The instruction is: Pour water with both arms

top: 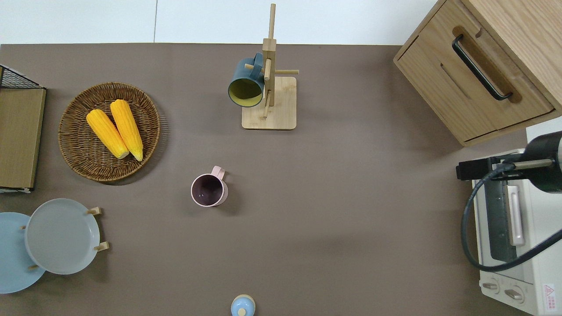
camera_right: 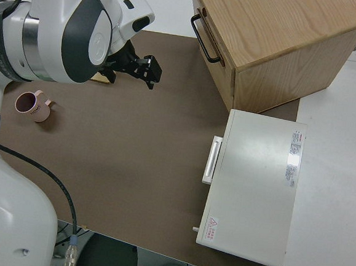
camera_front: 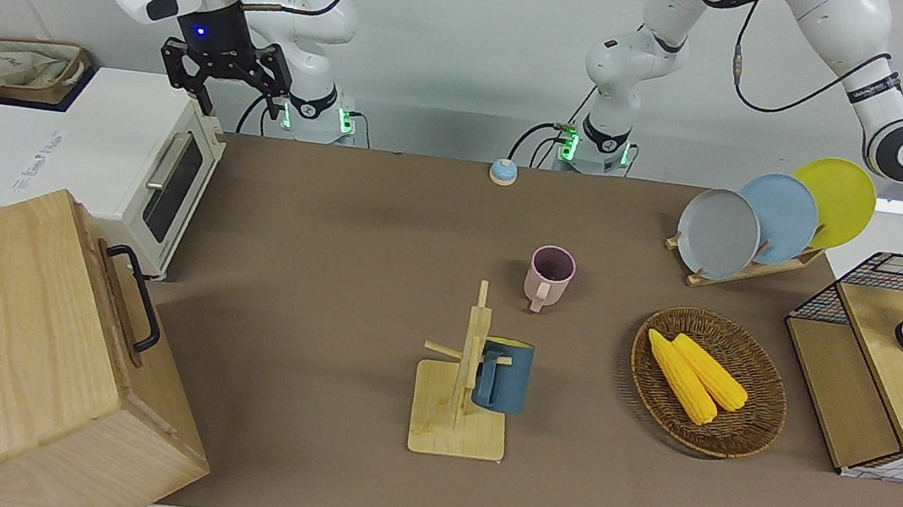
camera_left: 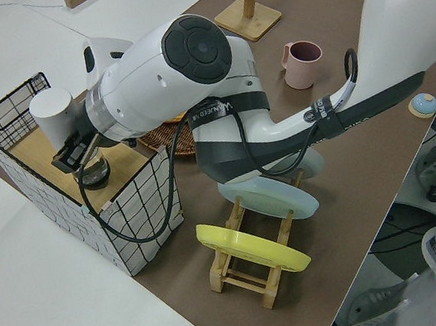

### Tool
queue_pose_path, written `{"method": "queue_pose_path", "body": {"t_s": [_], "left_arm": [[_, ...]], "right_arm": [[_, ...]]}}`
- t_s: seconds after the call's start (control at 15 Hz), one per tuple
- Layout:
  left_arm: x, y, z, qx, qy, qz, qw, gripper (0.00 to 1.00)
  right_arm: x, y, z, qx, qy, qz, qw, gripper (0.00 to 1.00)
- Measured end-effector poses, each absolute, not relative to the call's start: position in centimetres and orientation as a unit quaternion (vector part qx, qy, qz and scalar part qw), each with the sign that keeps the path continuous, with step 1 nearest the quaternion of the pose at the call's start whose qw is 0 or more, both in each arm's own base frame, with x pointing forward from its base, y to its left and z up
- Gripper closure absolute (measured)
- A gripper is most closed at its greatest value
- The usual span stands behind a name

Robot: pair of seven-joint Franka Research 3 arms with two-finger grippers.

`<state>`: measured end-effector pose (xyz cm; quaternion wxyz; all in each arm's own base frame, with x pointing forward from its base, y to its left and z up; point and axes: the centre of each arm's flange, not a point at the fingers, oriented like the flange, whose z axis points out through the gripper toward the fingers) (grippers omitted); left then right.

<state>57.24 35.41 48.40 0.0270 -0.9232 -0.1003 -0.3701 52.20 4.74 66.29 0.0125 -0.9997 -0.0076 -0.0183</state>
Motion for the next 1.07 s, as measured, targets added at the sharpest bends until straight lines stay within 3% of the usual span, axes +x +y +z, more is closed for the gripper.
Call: {"method": "queue_pose_path", "body": {"t_s": [0.47,0.53,0.73,1.07], "left_arm": [[57.39,35.35,48.21,-0.923,-0.098,-0.37,0.029,0.36],[57.44,35.29,48.23,-0.923,-0.097,-0.371,0.029,0.31],[57.6,35.13,48.45,-0.922,-0.095,-0.373,0.029,0.01],[57.76,34.99,48.82,-0.921,-0.093,-0.377,0.03,0.0]], "right_arm": [[52.2,4.74,66.29,-1.0,-0.008,-0.018,0.013,0.0],[52.2,4.74,66.29,-1.0,-0.008,-0.018,0.013,0.0],[52.2,4.74,66.29,-1.0,-0.008,-0.018,0.013,0.0],[52.2,4.74,66.29,-1.0,-0.008,-0.018,0.013,0.0]]}}
